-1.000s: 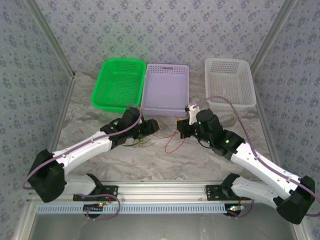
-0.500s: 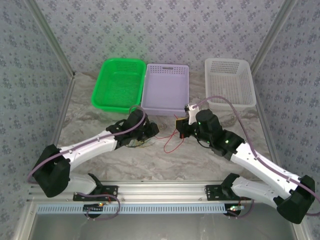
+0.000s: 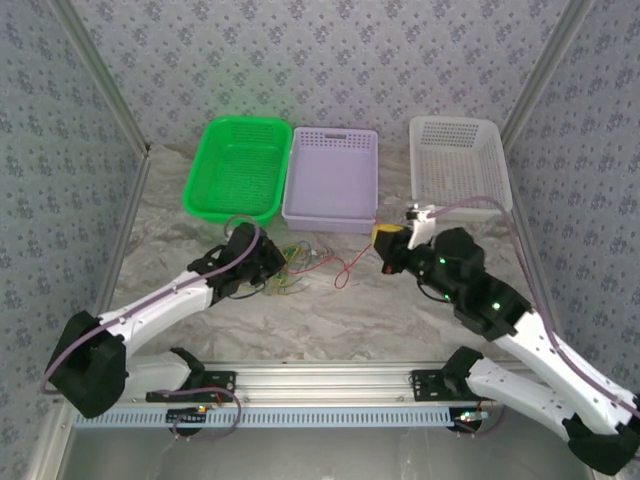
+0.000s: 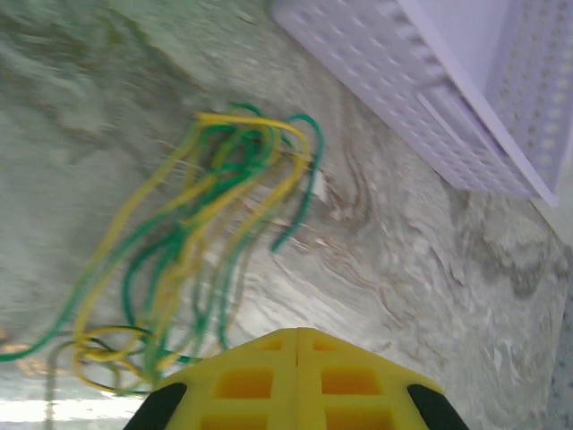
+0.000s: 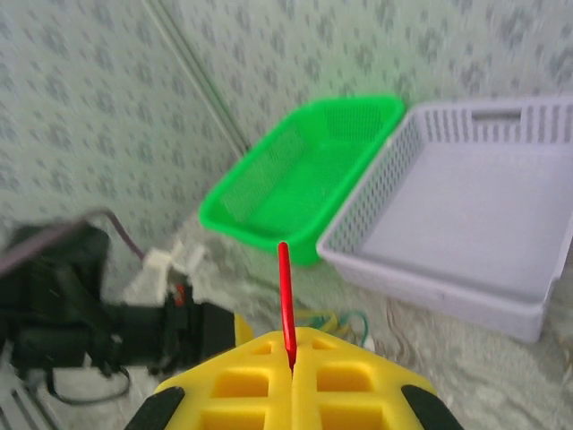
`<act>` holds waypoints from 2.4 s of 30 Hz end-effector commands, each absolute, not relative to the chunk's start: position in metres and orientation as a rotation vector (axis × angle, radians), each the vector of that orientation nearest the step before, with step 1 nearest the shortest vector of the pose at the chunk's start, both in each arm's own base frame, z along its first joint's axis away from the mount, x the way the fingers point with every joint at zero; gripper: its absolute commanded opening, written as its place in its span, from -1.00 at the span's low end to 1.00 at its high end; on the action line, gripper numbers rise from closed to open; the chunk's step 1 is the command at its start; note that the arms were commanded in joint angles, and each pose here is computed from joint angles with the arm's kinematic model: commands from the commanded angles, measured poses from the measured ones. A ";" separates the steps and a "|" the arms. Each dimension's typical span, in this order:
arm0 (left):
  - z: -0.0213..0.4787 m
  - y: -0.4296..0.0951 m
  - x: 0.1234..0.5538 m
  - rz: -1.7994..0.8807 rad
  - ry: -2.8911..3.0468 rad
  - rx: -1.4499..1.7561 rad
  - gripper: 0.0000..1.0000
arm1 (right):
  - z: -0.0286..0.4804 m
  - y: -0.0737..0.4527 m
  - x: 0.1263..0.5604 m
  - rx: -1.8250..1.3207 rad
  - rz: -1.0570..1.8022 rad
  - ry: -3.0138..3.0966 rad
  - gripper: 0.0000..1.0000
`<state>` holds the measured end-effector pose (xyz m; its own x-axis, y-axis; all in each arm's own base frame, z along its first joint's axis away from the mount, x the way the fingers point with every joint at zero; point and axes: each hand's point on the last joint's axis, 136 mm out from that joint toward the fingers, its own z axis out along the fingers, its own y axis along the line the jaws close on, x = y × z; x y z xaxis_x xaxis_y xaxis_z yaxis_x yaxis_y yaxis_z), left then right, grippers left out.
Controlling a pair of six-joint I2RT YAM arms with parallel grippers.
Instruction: Untangle the cables
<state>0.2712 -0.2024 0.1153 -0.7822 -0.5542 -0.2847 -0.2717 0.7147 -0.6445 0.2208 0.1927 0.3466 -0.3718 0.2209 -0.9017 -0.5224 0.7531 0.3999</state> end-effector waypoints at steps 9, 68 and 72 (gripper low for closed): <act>0.092 -0.167 0.252 -0.912 2.379 -0.914 -1.00 | 0.447 0.128 0.219 0.061 0.755 1.410 -1.00; 0.201 -0.190 0.193 -0.997 2.327 -0.285 0.27 | 0.493 -0.004 0.442 0.428 0.386 1.547 -1.00; 0.197 -0.184 0.191 -0.958 2.342 -0.279 0.27 | 0.476 -0.035 0.466 0.506 0.292 1.566 -1.00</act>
<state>0.1938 -0.1914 0.2046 -0.8064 -0.4212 -0.4151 0.0238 0.6782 -0.7345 0.4620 -0.0188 0.4557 -0.0713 0.4802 -0.8743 0.1197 0.8743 0.4704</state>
